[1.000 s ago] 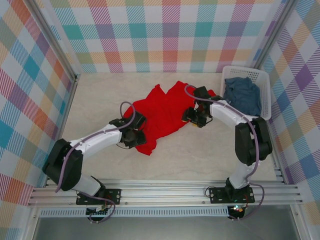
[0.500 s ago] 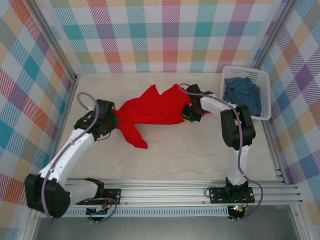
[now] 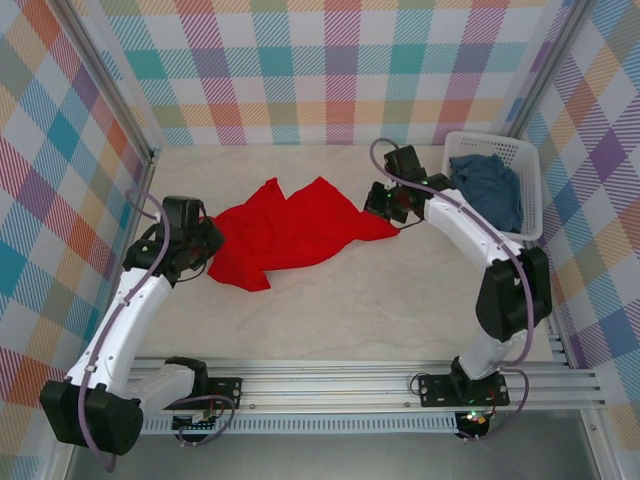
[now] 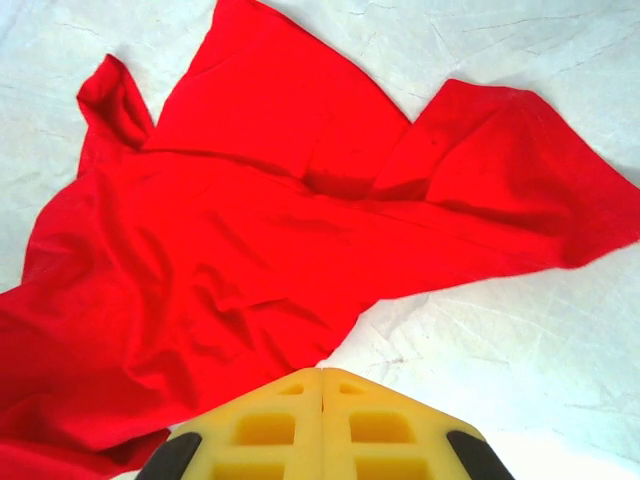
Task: Fold and stack the t-shirts
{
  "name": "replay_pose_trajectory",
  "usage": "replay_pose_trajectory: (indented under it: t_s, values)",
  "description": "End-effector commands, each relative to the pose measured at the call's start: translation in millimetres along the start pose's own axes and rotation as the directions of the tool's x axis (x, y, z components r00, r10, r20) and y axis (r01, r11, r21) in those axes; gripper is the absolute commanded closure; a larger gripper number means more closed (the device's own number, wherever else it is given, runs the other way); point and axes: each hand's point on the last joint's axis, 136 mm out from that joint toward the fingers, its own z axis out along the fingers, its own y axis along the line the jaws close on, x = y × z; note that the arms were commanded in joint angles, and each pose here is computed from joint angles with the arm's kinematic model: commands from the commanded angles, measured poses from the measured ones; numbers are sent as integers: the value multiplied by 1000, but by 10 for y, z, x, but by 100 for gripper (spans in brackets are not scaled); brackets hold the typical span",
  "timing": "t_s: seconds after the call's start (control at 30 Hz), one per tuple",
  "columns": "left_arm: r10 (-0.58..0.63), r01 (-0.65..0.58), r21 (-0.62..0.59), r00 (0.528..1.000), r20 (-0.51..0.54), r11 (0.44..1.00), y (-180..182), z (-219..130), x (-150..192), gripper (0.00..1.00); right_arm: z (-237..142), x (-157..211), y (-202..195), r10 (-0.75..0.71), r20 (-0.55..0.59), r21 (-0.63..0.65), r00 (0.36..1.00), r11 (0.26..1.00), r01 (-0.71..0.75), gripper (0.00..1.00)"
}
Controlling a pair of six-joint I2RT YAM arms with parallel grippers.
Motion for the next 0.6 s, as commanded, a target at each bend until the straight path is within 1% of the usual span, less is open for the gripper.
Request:
replay_pose_trajectory:
  t_s: [0.0,0.03,0.1,0.2,0.27,0.3,0.33,0.4,0.47,0.53,0.57]
  values:
    - [5,-5,-11,1000,-14,1000,58,-78,17,100,256,487,-132,16,-150,50,989,999,-9,75]
    - [5,-6,-25,1000,-12,1000,87,-77,14,100,335,578,-119,25,-184,51,983,999,-16,66]
    - [12,-13,-38,1000,-10,999,109,-69,-9,100,519,734,-112,63,-248,56,967,997,-51,58]
    - [22,-22,-27,1000,1,999,42,-77,-92,100,798,874,-120,105,-302,63,948,994,-90,50]
    - [33,-33,-23,999,-2,999,0,-59,-120,100,987,887,-150,124,-321,82,939,991,-103,46]
    - [33,-34,-28,999,-9,999,3,-32,-119,100,1073,863,-162,128,-322,92,938,990,-104,46]
    - [33,-33,-34,999,-12,999,12,-9,-114,100,1151,842,-172,131,-322,101,937,989,-104,47]
    - [28,-29,-58,999,-21,998,62,49,-92,100,1299,766,-148,136,-319,102,938,989,-109,54]
    - [23,-23,-68,1000,-11,997,81,68,-112,100,1391,668,-117,135,-302,108,944,988,-107,59]
    - [15,-15,-75,1000,9,997,87,69,-158,100,1500,612,-128,148,-297,120,943,986,-117,69]
    - [7,-5,-74,1000,19,997,80,66,-193,100,1552,583,-143,162,-298,128,941,983,-129,76]
